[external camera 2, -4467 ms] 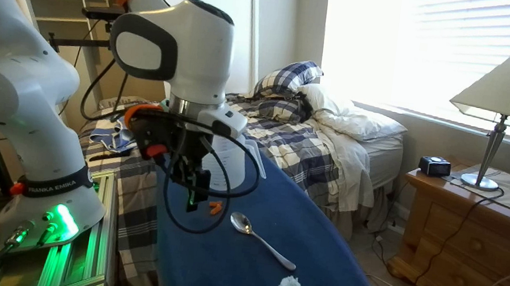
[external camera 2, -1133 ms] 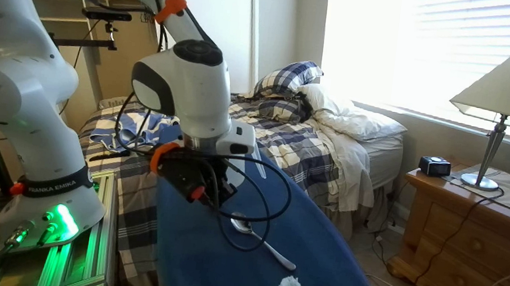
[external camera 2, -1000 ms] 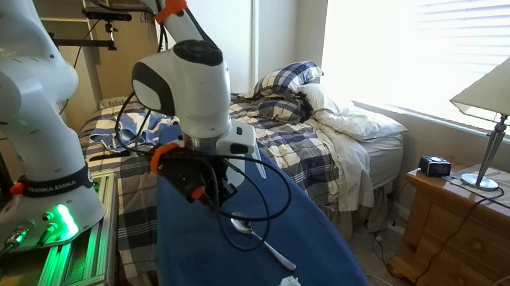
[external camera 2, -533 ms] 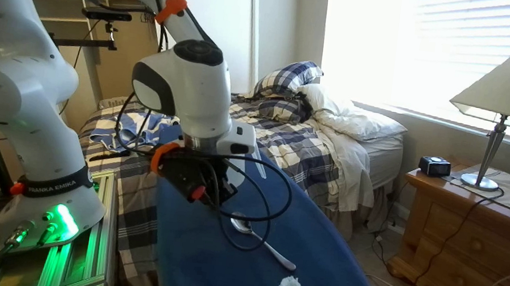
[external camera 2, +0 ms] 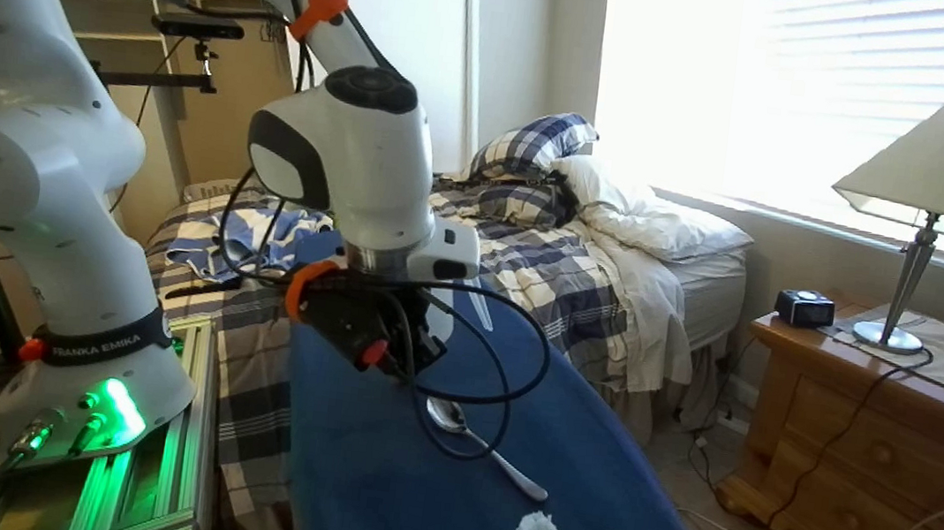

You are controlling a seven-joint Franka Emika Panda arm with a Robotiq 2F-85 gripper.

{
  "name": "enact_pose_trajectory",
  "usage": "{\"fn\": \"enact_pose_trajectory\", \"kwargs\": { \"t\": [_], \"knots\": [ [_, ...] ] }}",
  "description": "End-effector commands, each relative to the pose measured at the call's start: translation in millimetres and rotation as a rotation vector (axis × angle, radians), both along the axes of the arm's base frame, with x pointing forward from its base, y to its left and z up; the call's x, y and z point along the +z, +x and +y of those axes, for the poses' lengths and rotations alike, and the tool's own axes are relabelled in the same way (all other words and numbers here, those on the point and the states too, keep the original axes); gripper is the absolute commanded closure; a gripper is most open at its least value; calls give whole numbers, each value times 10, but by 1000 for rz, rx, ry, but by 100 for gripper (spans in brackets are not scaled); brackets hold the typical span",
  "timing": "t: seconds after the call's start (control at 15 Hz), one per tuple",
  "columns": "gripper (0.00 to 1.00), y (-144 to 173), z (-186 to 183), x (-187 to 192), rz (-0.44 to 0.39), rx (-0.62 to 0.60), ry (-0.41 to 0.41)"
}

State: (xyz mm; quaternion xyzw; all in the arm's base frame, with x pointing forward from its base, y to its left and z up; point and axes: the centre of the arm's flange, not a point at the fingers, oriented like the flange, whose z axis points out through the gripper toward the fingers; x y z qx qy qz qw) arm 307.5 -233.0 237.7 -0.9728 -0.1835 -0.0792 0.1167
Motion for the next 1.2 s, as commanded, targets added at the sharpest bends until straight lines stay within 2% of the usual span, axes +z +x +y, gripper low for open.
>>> {"fn": "enact_pose_trajectory", "kwargs": {
  "t": [0.0,0.6,1.13],
  "knots": [
    [86,74,-60,144,-47,-6,-2],
    [85,172,-325,529,-120,-51,-44],
    [88,152,-656,550,-123,-128,-78]
  ]
}}
